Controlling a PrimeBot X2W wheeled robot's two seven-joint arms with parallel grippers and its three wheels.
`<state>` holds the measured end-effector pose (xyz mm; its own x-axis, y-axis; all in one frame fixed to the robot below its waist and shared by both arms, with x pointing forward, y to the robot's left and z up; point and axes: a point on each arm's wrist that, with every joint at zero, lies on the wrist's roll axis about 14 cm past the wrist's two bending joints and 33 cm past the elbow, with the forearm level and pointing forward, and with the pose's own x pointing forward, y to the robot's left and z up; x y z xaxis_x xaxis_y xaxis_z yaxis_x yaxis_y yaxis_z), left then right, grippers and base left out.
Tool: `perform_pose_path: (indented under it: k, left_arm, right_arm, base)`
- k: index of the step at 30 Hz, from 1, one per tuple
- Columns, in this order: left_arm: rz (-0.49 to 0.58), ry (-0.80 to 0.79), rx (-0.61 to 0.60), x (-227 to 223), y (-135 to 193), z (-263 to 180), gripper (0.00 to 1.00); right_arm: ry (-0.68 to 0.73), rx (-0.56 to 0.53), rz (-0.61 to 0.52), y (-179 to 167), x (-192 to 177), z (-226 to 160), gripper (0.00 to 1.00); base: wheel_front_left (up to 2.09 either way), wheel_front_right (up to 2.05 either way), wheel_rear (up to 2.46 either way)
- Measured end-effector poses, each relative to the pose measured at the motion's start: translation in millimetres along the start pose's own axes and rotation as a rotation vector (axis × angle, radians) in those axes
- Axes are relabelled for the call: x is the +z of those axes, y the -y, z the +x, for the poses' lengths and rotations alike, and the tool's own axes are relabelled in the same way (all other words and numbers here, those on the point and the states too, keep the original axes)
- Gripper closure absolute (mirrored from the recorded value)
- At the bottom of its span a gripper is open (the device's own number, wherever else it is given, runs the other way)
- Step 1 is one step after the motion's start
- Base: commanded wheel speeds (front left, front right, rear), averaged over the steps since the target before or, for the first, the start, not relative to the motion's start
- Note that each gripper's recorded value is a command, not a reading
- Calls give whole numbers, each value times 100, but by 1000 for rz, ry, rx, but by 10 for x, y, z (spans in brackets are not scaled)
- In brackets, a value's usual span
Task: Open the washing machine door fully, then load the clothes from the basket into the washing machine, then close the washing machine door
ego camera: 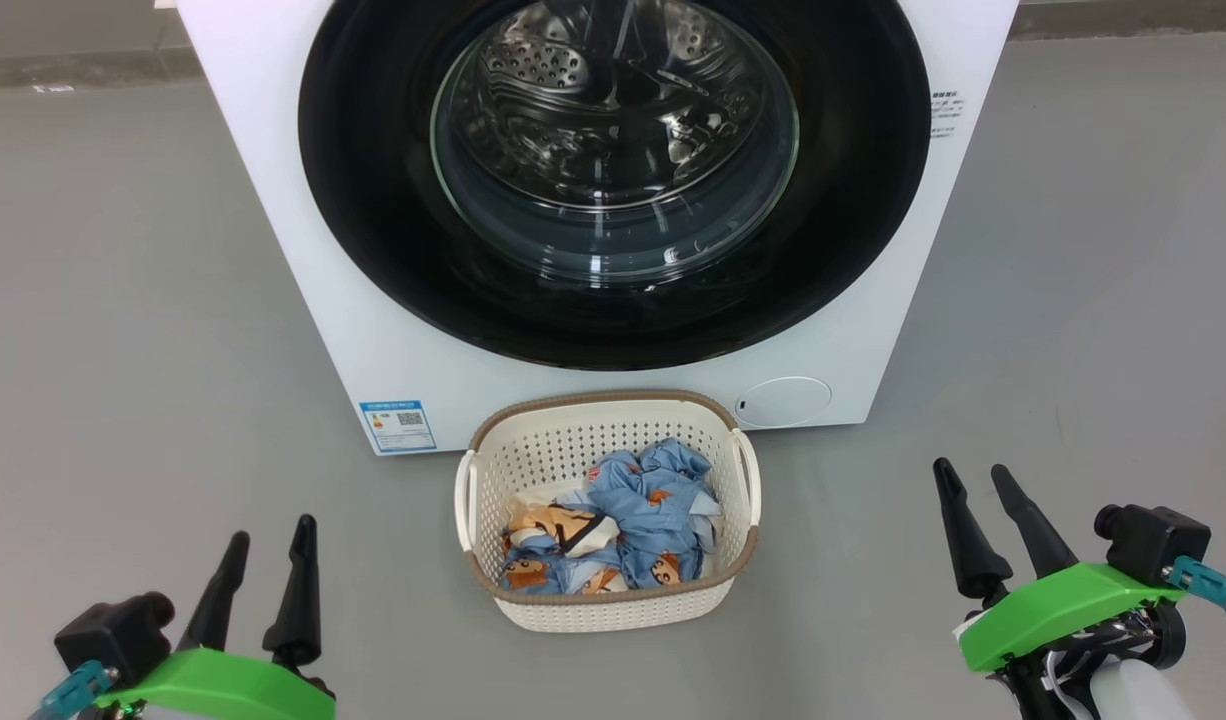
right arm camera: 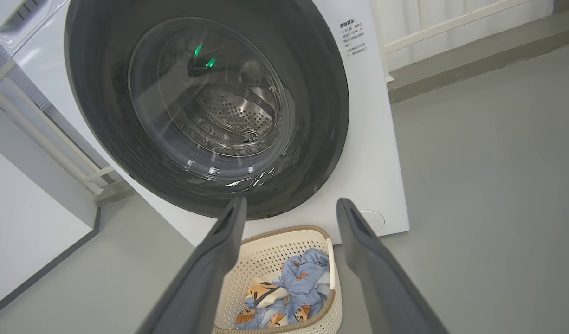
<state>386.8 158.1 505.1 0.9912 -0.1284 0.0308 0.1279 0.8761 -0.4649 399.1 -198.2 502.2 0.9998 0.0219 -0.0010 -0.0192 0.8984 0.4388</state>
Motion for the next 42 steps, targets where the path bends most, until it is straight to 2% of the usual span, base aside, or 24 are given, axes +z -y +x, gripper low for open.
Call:
perform_pose_path:
  k: [18, 30, 42]
  left_arm:
    - [287, 6, -13, 6, -51, -14, 0]
    - [440, 18, -23, 22, -65, -14, 0]
    - [441, -11, 51, -47, -254, -46, 0]
  right_arm:
    - [-28, 30, -230, -31, -45, 11, 0]
    - [-11, 57, -371, -73, -1, 38, 0]
    - [9, 34, -381, -13, 54, 33, 0]
  base:
    - [0, 0, 0]
    - [0, 0, 0]
    - [0, 0, 0]
